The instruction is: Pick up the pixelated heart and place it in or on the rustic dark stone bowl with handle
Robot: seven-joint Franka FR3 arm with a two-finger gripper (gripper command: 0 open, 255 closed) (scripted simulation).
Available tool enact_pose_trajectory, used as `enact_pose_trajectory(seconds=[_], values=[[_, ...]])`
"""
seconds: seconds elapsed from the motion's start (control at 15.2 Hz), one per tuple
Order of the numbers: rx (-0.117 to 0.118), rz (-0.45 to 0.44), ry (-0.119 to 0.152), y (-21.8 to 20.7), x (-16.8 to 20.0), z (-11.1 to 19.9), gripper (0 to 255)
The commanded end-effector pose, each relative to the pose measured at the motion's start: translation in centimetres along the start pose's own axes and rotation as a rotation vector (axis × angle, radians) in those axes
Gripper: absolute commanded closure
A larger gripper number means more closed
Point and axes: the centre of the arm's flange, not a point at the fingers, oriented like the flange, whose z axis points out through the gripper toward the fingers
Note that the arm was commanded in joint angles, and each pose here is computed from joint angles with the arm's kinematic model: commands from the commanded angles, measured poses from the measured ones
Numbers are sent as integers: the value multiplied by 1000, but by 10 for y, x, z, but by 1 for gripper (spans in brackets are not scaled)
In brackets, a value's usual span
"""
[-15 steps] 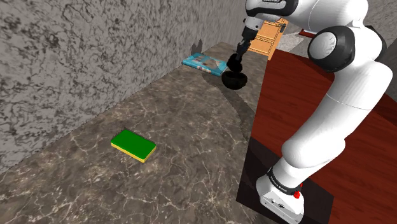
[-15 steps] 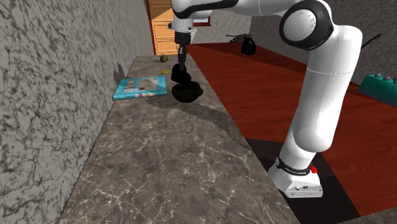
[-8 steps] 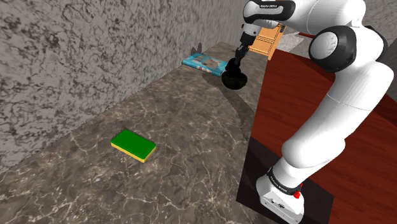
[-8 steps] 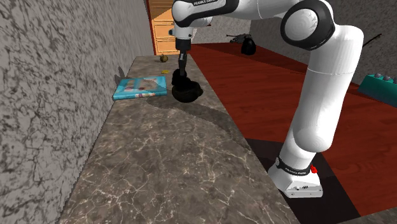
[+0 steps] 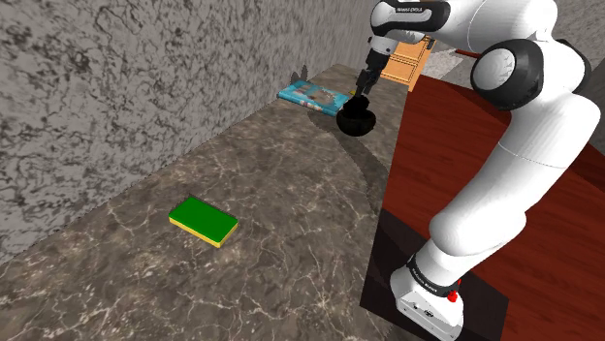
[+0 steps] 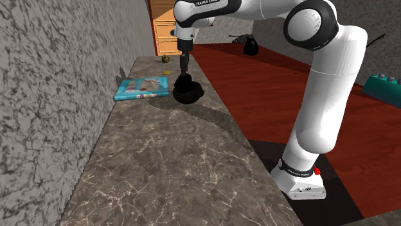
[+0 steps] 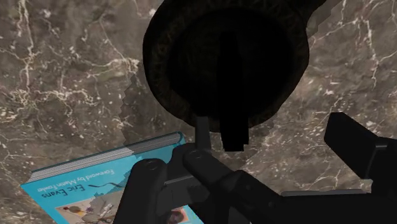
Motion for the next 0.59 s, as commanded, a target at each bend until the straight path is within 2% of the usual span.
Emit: enact_pose_trajectory(seconds=[0.0,0.13,0.4,0.53], values=[[0,0,0,0,0,0,0],[0,0,0,0,0,0,0],[0,0,0,0,0,-50,0],[0,0,0,0,0,-50,0]])
